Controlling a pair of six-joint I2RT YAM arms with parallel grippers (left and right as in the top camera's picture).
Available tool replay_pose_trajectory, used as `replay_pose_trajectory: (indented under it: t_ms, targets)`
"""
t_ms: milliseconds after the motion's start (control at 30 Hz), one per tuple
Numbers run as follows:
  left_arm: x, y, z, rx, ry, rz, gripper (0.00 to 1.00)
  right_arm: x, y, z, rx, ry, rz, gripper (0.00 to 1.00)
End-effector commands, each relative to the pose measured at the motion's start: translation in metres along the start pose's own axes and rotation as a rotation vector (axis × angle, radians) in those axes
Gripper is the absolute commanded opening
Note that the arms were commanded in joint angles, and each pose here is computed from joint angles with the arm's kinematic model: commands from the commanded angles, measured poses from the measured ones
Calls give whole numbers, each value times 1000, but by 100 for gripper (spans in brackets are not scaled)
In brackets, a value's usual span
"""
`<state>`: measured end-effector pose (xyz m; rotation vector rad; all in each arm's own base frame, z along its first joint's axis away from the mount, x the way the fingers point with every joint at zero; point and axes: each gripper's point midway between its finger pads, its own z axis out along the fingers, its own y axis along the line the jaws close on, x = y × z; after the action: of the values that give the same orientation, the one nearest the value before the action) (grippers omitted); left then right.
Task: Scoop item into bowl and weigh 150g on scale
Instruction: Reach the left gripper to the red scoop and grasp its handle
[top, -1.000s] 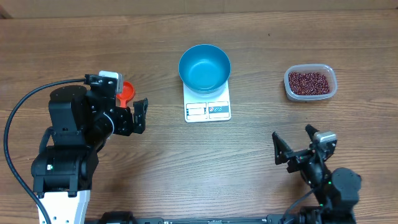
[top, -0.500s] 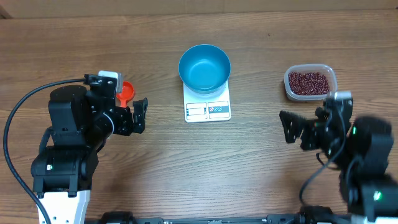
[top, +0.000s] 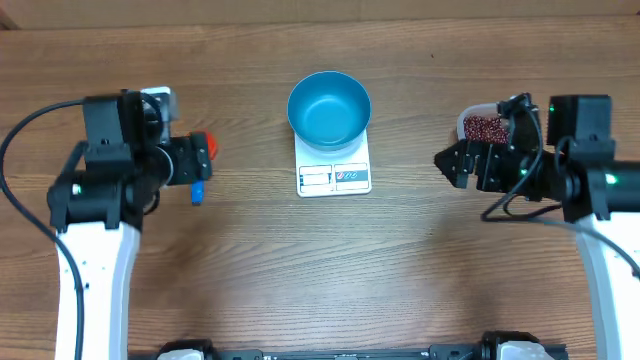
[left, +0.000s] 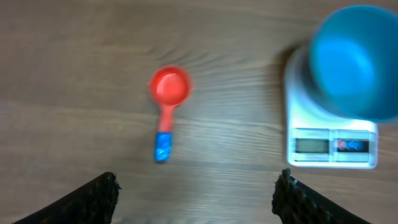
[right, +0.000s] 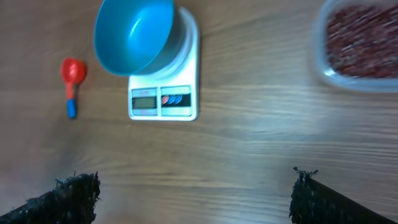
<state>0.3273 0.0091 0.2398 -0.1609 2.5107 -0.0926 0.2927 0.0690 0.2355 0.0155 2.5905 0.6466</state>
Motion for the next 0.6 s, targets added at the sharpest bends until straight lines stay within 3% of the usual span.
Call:
replay_pose_trajectory:
  t_ms: [0,267,567]
  targets:
    - [-8,35,20,-82,26,-106,81,-5,16,2,-89,11,0,100]
    - [-18,48,96,69,86,-17,74,-9,15,6,-90,5,-3,99]
    - [-3,63,173,68,167,74,63,-9,14,6,-90,6,-3,95]
